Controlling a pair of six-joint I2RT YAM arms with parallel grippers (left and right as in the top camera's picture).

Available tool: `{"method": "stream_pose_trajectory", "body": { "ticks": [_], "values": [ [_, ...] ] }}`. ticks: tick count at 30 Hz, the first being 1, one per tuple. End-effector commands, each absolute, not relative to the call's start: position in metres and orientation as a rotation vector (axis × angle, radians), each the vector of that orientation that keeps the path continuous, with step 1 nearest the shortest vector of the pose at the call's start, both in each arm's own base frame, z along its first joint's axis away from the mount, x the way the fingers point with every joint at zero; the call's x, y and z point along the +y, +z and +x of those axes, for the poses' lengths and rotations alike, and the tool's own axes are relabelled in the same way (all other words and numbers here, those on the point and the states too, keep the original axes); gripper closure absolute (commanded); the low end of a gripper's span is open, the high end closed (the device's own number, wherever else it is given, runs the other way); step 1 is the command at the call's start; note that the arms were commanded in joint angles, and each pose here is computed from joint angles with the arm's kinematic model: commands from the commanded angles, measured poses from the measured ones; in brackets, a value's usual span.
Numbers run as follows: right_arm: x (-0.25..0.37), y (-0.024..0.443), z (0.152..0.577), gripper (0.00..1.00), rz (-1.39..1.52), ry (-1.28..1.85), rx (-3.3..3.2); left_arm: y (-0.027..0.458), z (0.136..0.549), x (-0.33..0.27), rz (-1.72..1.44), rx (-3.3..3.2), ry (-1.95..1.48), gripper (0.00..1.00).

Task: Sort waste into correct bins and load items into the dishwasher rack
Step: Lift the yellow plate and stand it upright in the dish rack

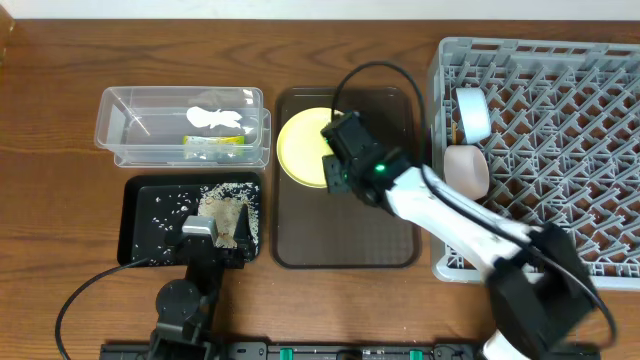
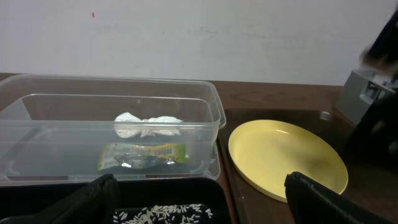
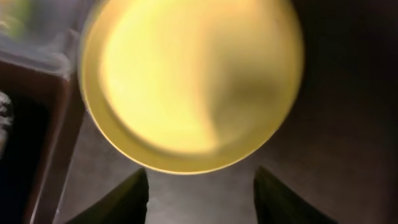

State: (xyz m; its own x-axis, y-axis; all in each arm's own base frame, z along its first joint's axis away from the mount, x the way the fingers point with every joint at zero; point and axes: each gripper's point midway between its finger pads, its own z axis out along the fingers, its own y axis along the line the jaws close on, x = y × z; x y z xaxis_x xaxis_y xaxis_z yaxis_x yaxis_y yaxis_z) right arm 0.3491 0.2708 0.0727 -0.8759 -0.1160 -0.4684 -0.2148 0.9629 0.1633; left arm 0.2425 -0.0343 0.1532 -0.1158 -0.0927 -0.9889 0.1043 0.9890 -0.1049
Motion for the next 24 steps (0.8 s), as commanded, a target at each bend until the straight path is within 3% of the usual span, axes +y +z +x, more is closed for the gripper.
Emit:
{"method": "stream_pose_trajectory", "body": {
  "ticks": [1,11,17,21,24],
  "values": [
    [0.264,0.031,0.348,0.53,0.138,0.369,2.778,0.135,0.242,-0.031,0.012,1.736,-0.138,0.12],
    [0.237,0.0,0.357,0.61,0.315,0.32,2.841,0.135,0.242,-0.031,0.012,1.736,-0.137,0.12],
    [0.227,-0.003,0.355,0.96,0.325,0.242,2.843,0.135,0.242,-0.031,0.012,1.736,-0.138,0.12],
    [0.219,0.012,0.355,0.99,0.334,0.211,2.825,0.135,0.242,-0.031,0.012,1.736,-0.137,0.12],
    [0.211,0.051,0.362,0.99,0.301,0.201,2.733,0.135,0.242,-0.031,0.012,1.736,-0.137,0.12]
  ]
}}
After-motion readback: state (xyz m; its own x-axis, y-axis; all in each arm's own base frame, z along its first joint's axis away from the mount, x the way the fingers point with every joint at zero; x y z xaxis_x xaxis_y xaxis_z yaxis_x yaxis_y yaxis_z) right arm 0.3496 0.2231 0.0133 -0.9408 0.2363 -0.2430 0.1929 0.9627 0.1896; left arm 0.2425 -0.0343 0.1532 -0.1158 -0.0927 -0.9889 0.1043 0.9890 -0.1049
